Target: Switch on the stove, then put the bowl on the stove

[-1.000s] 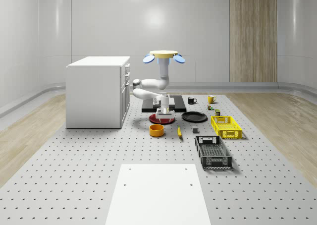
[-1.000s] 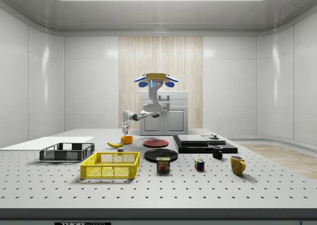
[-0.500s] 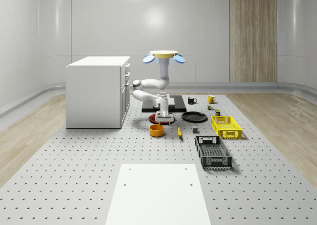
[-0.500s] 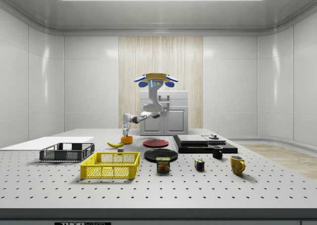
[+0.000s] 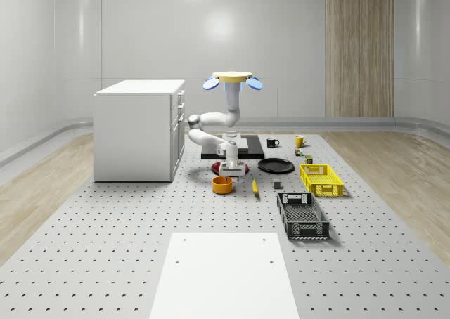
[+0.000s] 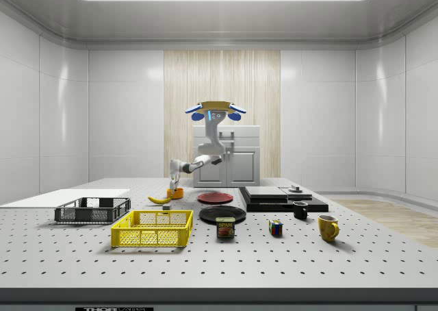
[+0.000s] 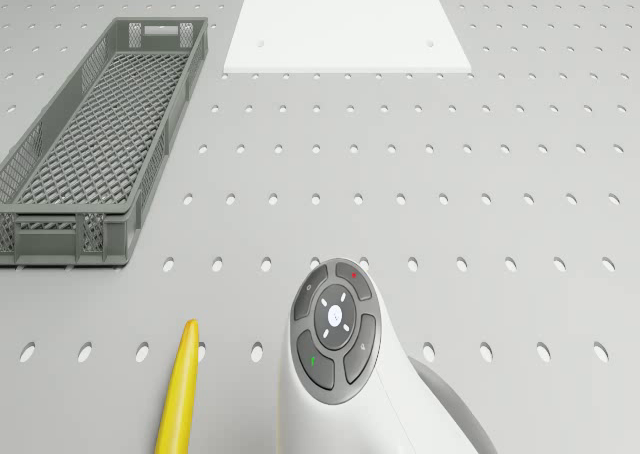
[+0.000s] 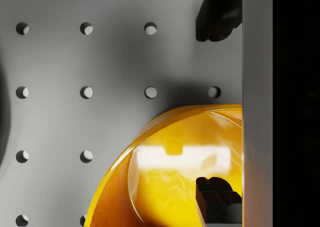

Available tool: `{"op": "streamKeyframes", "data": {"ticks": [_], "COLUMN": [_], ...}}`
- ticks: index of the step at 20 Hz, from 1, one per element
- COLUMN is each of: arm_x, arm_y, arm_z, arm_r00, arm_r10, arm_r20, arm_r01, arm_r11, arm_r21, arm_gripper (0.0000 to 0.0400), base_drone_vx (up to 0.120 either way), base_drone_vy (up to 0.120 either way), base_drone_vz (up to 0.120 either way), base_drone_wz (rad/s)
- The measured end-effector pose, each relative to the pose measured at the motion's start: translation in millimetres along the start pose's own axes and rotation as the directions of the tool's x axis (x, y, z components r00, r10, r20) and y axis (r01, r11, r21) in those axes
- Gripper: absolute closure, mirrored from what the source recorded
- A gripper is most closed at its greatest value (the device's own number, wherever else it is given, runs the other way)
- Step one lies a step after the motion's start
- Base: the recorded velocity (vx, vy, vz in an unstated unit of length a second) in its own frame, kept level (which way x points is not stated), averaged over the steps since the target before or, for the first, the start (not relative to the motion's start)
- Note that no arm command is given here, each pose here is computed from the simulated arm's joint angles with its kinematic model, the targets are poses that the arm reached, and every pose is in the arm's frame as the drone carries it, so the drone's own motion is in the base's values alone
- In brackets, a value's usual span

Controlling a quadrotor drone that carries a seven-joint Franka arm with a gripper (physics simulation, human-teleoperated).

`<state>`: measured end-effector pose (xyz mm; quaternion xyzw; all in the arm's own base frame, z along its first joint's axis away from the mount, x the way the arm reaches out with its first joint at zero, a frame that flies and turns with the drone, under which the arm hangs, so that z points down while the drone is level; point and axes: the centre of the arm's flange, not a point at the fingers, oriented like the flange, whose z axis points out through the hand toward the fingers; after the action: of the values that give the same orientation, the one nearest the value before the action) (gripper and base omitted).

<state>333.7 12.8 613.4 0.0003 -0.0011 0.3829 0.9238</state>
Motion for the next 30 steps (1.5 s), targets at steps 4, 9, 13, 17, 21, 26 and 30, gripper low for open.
{"op": "streamKeyframes", "data": {"ticks": [4,9,13,17,21,26,30], "arm_x": [4.2,6.3,6.8,7.1,7.1,7.1,7.1], "arm_y": [-3.2,-4.8,-5.3,-5.4,-5.5,-5.5,-5.5], "arm_z": [3.2,4.7,5.1,5.3,5.0,-8.3,-23.4], "arm_r00": [1.000,1.000,1.000,1.000,1.000,1.000,1.000], "arm_r10": [0.000,0.000,0.000,0.000,0.000,0.000,0.000], "arm_r20": [0.000,0.000,0.000,0.000,0.000,0.000,0.000], "arm_r01": [0.000,0.000,0.000,0.000,0.000,0.000,0.000], "arm_r11": [1.000,1.000,1.000,1.000,1.000,1.000,1.000], "arm_r21": [0.000,0.000,0.000,0.000,0.000,0.000,0.000], "arm_gripper": [0.0000,0.0169,0.0252,0.0282,0.0294,0.0298,0.0299], "base_drone_vx": [0.000,0.000,0.000,0.000,0.000,0.000,-0.030], "base_drone_vy": [0.000,0.000,0.000,0.000,0.000,0.000,0.010], "base_drone_vz": [0.000,0.000,0.000,0.000,0.000,0.000,0.120], "base_drone_wz": [0.000,0.000,0.000,0.000,0.000,0.000,0.000]}}
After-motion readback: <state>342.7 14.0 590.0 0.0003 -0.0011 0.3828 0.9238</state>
